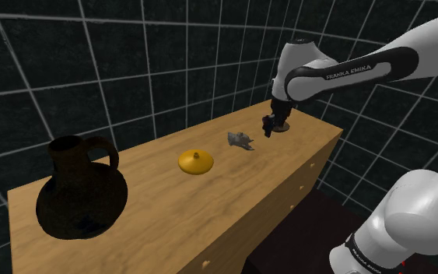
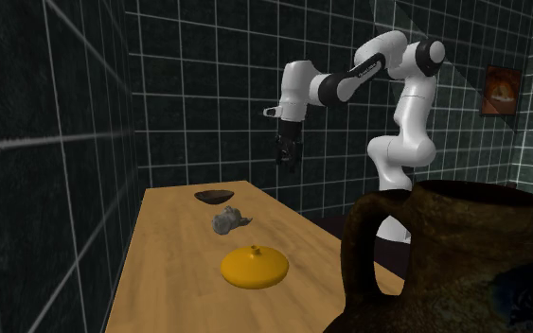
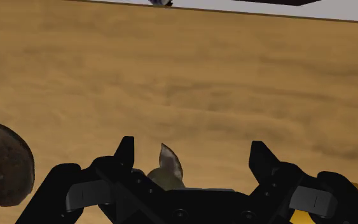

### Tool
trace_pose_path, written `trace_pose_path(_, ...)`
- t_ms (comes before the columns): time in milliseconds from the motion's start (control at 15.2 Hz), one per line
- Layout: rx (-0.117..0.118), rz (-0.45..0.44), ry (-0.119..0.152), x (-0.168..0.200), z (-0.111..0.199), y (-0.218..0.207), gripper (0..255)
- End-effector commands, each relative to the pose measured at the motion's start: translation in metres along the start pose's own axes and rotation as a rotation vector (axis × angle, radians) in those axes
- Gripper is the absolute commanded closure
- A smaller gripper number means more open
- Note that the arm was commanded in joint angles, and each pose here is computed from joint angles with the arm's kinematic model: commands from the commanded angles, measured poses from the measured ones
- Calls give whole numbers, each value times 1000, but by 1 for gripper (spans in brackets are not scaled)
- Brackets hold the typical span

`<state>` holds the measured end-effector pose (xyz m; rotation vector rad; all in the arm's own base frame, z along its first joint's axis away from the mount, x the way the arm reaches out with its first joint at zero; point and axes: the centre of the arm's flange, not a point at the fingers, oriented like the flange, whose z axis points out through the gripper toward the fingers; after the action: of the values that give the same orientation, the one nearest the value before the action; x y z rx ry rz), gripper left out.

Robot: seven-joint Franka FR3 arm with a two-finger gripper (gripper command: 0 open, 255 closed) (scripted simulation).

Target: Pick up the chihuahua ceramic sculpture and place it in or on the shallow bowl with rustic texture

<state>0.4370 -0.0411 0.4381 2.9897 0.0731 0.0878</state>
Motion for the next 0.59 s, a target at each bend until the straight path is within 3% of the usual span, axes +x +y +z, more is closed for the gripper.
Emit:
trace_pose_path(0,-1,-10,7,14,21,2,0)
trace_pose_path(528,-6,-47,26,75,104,9,0)
